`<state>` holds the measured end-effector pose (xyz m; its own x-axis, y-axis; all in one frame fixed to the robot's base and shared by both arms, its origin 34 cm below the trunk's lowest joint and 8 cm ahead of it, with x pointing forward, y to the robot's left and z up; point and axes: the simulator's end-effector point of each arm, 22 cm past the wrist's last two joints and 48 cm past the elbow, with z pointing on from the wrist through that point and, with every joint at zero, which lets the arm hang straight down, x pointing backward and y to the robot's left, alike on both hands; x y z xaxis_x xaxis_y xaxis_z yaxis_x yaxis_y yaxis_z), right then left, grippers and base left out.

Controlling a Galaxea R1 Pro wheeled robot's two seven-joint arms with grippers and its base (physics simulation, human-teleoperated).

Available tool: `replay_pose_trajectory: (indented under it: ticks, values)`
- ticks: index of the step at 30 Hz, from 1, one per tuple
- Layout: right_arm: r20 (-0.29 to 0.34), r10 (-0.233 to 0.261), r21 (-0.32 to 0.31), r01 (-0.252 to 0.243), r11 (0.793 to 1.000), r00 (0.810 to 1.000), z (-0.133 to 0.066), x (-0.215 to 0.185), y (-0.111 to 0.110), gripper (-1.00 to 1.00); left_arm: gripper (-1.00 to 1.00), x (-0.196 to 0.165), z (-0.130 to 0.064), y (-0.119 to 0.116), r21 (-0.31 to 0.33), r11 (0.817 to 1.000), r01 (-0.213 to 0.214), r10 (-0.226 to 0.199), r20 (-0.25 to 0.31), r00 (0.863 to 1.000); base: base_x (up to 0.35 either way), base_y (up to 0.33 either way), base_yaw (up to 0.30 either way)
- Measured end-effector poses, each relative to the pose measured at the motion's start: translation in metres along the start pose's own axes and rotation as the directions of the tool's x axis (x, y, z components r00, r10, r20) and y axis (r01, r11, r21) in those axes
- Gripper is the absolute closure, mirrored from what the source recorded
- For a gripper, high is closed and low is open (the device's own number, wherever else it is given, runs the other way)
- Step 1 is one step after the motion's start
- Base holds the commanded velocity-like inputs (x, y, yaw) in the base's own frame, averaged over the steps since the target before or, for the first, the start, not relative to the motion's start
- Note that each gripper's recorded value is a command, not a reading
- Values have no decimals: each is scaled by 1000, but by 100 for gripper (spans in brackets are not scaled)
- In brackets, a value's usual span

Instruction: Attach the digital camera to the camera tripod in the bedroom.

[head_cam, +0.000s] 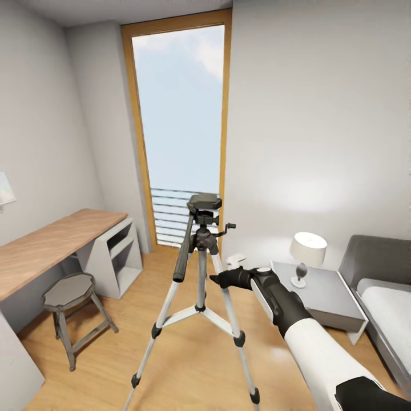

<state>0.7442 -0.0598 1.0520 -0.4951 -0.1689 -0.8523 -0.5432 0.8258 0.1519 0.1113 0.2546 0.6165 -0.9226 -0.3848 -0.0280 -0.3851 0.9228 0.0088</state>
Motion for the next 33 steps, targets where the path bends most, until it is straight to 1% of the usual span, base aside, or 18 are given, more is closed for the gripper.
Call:
replay_pose_trajectory:
  ticks: [21, 26, 33]
  values:
    - [-1, 2, 2, -2, 1000, 1000, 0, 1, 0, 100, -100, 0, 0, 0, 0, 1000, 0, 0, 1, 1000, -323, -119, 0]
    - [-1, 1, 2, -1, 1000, 1000, 0, 1, 0, 100, -100, 0, 0, 0, 0, 1000, 0, 0, 1, 1000, -128, -76, 0]
    - [1, 1, 1, -1, 1000, 1000, -1, 0, 0, 100, -100, 0, 0, 0, 0, 1000, 0, 0, 1, 1000, -16, -51, 0]
